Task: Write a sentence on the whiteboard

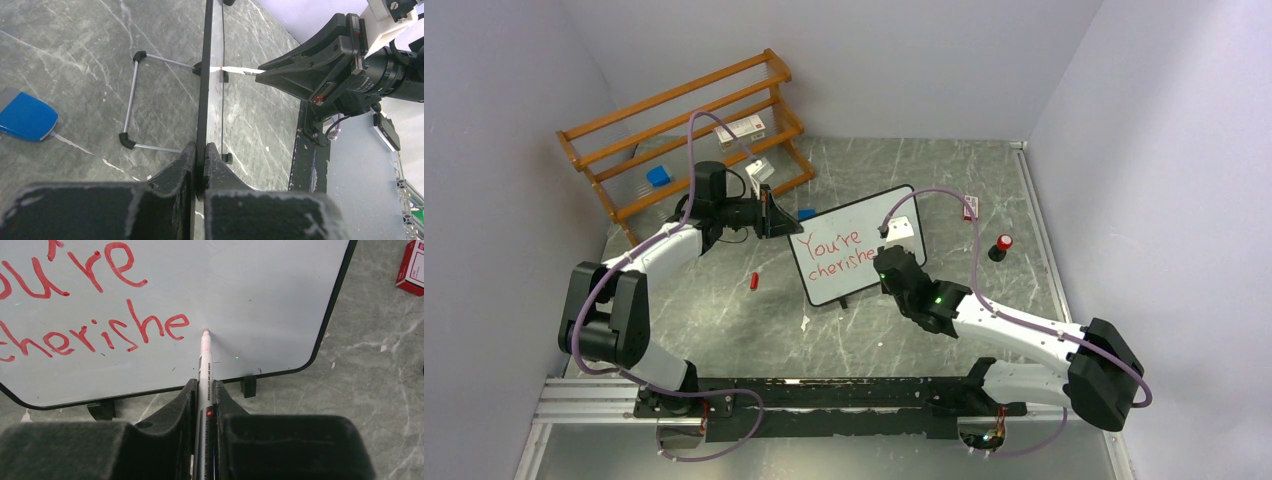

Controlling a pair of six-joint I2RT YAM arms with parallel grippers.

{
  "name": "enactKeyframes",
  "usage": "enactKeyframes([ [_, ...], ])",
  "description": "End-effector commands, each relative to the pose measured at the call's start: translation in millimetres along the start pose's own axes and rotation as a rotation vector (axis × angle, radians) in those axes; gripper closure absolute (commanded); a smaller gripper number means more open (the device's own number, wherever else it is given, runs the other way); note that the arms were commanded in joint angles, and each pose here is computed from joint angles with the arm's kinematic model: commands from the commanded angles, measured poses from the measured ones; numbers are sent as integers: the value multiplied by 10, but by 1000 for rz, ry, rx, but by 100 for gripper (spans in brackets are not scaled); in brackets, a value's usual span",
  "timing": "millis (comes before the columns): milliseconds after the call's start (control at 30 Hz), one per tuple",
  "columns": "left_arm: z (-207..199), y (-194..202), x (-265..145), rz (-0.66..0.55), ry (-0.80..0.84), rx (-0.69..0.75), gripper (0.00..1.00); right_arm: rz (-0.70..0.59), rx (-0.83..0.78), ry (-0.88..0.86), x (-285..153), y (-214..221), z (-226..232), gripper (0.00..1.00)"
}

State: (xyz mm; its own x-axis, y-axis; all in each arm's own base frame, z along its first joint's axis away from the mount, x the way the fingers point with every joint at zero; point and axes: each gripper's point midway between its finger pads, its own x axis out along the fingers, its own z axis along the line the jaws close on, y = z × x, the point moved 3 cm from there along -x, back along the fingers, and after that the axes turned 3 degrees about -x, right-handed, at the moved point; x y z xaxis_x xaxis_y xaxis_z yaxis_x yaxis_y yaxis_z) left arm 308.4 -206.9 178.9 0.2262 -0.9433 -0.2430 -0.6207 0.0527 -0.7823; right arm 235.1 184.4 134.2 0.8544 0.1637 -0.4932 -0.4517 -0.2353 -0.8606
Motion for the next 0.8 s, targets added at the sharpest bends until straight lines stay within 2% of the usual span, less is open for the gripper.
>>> enactKeyframes([
  [0, 233, 399, 70, 100, -98, -65, 95, -39, 26, 11, 17, -116, -11, 100],
  [767, 238, 402, 74, 101, -98, -68, 95, -50, 12, -52, -8, -154, 63, 100],
])
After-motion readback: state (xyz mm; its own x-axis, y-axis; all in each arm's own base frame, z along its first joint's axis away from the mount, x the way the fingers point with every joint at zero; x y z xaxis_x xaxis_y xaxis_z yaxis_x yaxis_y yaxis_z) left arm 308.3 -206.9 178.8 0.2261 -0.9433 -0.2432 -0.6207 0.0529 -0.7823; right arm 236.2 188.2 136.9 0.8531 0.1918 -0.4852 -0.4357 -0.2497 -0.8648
